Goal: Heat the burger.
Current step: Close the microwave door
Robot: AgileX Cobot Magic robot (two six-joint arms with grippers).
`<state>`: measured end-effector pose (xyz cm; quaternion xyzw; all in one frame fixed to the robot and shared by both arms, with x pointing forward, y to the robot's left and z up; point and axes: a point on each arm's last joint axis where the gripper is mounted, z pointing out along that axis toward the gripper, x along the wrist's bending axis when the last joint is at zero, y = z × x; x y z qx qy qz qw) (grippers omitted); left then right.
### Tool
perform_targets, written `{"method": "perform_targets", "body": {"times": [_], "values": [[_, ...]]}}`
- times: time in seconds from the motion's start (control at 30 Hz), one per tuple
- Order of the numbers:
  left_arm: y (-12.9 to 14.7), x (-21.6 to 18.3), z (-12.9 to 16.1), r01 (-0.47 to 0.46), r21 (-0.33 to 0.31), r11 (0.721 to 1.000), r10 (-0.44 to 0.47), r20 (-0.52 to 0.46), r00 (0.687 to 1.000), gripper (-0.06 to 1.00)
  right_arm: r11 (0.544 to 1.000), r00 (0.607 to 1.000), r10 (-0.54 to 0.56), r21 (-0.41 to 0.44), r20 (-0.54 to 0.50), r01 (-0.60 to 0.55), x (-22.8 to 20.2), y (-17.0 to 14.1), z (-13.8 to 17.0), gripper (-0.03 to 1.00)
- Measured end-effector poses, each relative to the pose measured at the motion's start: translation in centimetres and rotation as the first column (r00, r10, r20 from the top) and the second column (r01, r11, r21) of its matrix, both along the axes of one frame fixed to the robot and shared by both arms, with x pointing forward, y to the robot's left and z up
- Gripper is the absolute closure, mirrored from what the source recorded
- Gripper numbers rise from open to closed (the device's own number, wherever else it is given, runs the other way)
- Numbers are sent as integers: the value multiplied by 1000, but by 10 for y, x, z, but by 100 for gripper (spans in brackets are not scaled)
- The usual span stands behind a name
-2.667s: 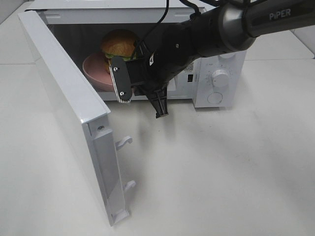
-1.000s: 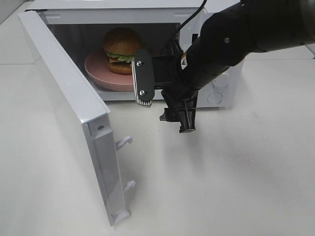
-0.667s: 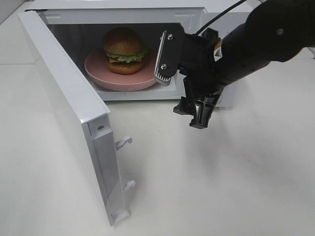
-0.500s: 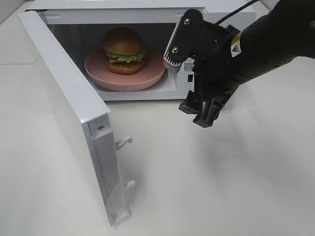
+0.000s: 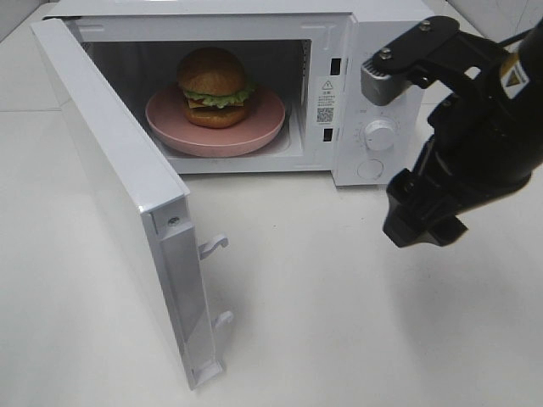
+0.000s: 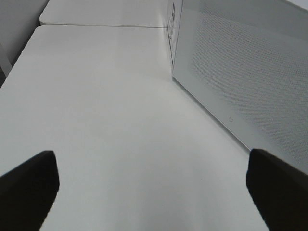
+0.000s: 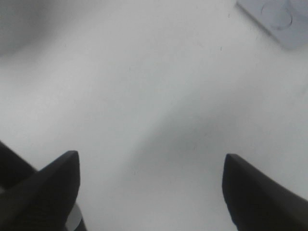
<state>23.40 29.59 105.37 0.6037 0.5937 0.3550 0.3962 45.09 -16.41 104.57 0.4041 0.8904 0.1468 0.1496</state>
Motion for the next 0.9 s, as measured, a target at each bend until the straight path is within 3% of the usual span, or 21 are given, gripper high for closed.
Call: {"method": "perform_targets", "body": {"times": [0.13,0.3,0.5,0.73,0.9], "values": [[0,0,0,0,0,1000,0,0,1000,-4,998,994,-49,-42,-93,45,-16,-11,6,20],[0,0,0,0,0,1000,0,0,1000,-4,998,989,-66,-5,-134,66,-36,-20,22,20],[0,0,0,0,0,1000,0,0,1000,-4,994,992,-67,82,-109,76,-70,-37,41,20],[0,0,0,0,0,1000,0,0,1000,-4,990,995,-70,117,-68,77,-105,-62,42,20],[0,0,0,0,0,1000,0,0,1000,-4,974,990,-139,179,-18,140,-126,-80,42,20]]}}
